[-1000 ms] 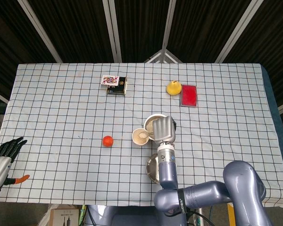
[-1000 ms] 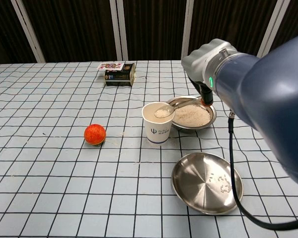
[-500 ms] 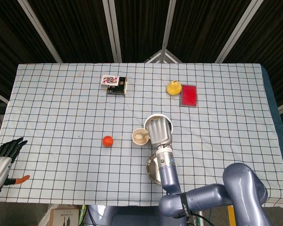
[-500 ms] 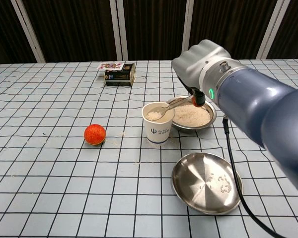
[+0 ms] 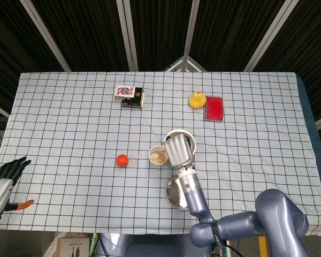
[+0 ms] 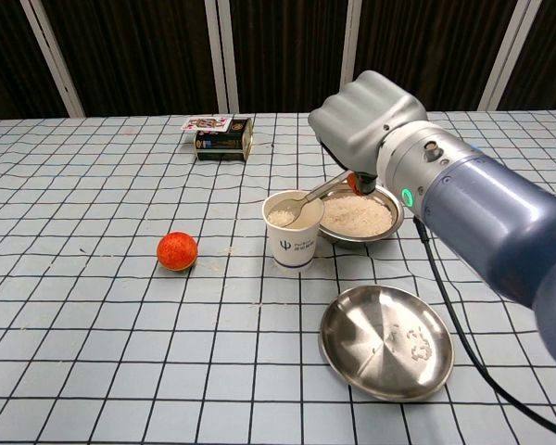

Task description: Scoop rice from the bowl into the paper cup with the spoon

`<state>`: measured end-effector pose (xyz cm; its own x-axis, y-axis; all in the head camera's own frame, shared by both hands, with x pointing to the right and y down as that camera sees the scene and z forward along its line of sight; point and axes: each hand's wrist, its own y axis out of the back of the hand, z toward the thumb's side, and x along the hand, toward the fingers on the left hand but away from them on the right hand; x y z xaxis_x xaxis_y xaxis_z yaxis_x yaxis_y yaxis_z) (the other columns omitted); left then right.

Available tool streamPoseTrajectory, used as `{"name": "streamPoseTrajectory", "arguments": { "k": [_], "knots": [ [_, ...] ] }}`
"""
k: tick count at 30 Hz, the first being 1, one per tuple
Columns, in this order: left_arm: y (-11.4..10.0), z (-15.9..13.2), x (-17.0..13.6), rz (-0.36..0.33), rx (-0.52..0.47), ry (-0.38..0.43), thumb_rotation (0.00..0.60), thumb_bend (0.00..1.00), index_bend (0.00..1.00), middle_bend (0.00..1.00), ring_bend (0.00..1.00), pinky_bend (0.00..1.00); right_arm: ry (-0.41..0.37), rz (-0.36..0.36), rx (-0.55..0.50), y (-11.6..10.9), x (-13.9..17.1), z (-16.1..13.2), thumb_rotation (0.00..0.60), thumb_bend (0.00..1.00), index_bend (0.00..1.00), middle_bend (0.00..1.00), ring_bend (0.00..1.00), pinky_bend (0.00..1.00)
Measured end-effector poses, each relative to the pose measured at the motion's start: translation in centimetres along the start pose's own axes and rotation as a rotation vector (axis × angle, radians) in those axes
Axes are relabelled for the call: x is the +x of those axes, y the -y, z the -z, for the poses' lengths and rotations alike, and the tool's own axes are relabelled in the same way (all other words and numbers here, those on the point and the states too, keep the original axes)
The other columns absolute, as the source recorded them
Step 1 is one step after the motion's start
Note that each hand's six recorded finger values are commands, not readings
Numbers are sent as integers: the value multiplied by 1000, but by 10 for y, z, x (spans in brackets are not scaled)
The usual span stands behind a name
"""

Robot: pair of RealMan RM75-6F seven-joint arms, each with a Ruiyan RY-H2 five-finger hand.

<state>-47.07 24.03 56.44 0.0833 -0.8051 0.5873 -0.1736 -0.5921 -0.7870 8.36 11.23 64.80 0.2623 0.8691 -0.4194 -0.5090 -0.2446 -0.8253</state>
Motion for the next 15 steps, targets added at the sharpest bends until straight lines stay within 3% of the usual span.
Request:
{"name": "streamPoseTrajectory", "arguments": {
  "k": [15],
  "knots": [
    [1,0,1,5,1,-4,600,0,0,0,0,0,-33,131,105,-1,0,7,600,689,688,974,1000,1000]
  ]
}}
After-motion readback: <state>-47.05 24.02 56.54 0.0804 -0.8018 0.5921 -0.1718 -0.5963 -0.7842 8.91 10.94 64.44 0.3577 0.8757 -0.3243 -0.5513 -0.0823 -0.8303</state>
